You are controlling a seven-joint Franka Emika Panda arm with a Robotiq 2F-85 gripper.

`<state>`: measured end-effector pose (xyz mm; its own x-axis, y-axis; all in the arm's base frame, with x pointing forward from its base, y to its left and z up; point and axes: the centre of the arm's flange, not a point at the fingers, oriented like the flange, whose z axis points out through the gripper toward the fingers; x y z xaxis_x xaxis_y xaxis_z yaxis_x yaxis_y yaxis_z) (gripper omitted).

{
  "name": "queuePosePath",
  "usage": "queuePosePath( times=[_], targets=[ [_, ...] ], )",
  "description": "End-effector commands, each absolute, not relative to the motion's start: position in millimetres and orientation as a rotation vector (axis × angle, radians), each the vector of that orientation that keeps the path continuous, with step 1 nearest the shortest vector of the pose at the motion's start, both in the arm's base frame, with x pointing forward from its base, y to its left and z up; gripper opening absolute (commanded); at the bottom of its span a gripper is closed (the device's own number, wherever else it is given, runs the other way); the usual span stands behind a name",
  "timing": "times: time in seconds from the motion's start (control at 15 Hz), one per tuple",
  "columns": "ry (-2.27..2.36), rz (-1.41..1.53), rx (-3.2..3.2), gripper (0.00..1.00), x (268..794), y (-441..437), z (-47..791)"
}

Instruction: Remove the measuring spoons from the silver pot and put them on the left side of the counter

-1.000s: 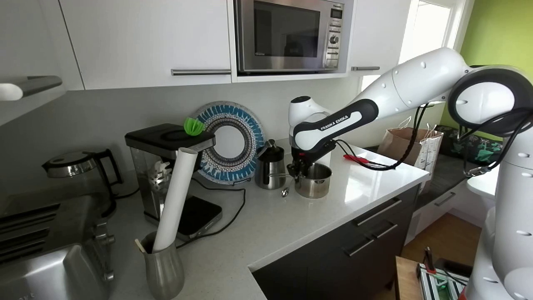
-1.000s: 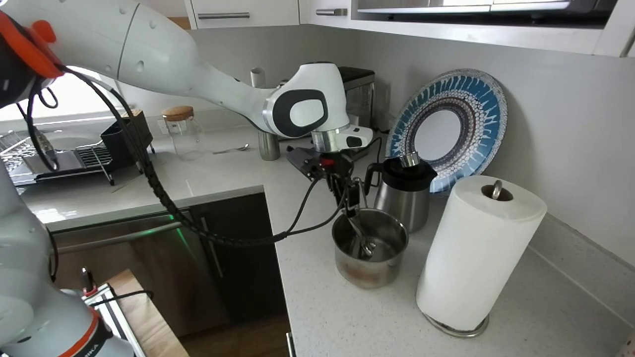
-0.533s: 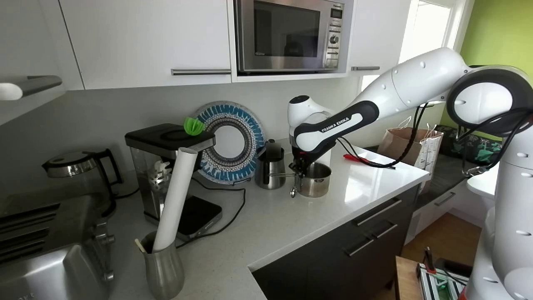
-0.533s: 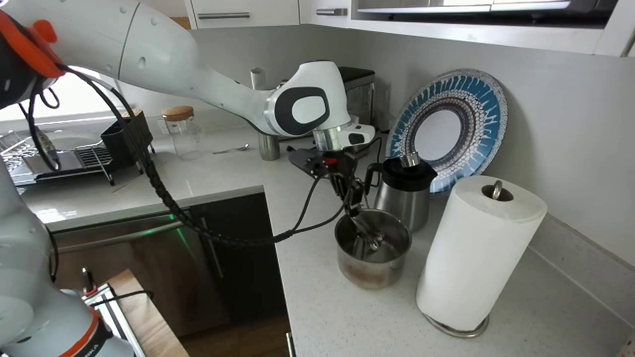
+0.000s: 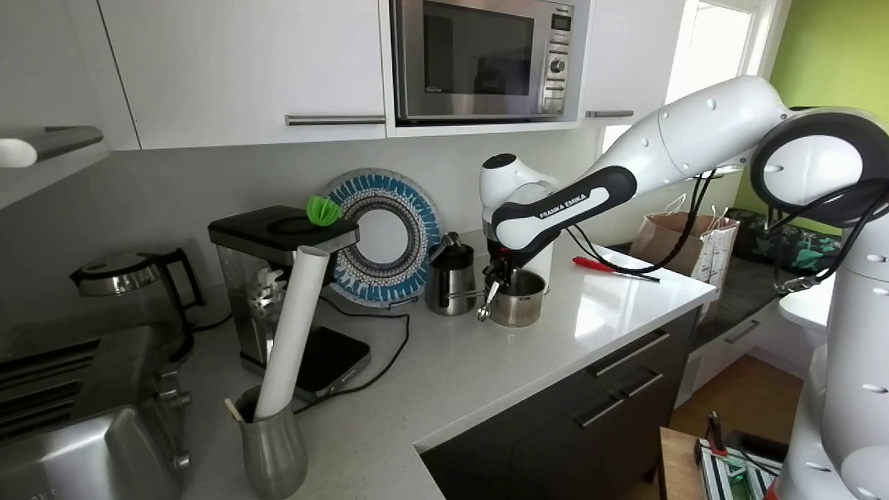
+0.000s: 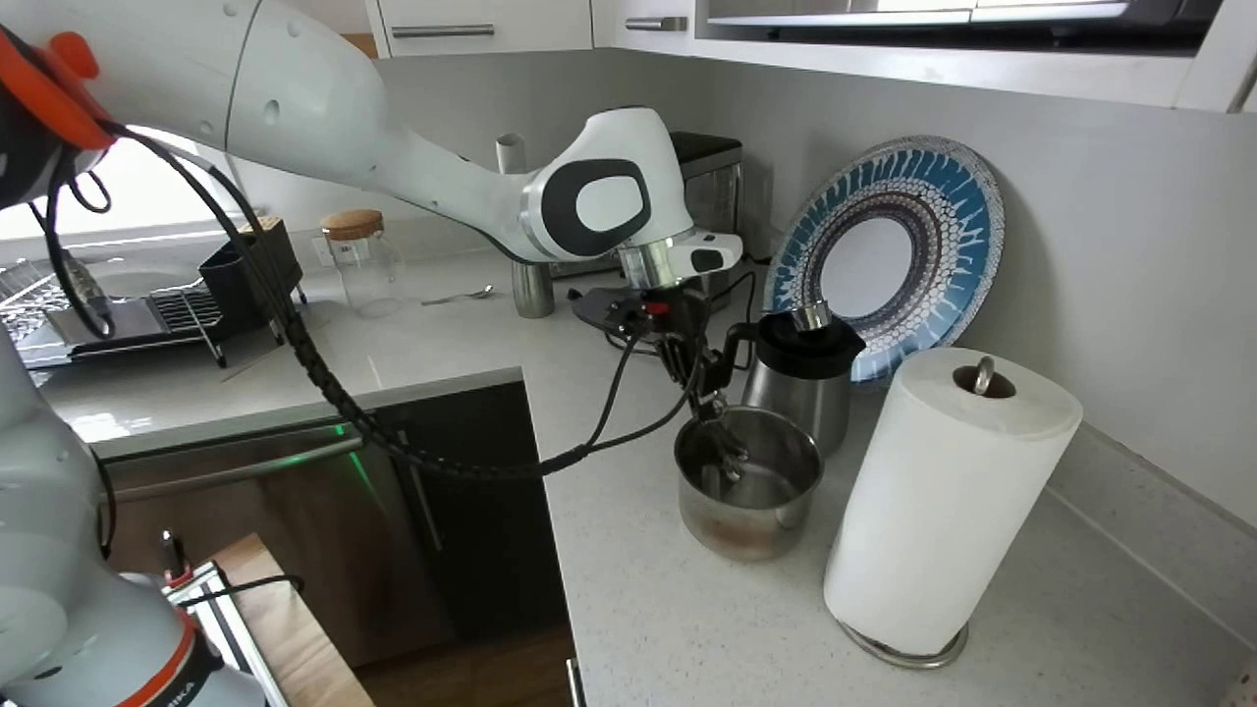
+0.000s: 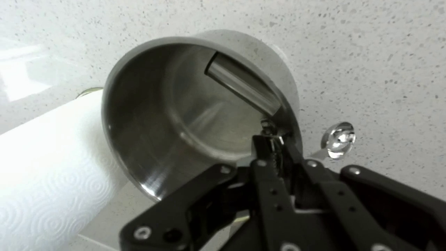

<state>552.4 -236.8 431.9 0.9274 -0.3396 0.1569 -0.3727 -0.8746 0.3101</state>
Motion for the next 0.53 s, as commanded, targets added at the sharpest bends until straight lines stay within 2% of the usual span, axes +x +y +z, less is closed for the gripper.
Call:
queuePosePath(
  times=[0.0,0.47],
  targets=[
    [-0.387,0.195,2.811,0.03,546,-231,440],
    [-0.274,0.224,2.814,0.02,532,-234,469]
  ],
)
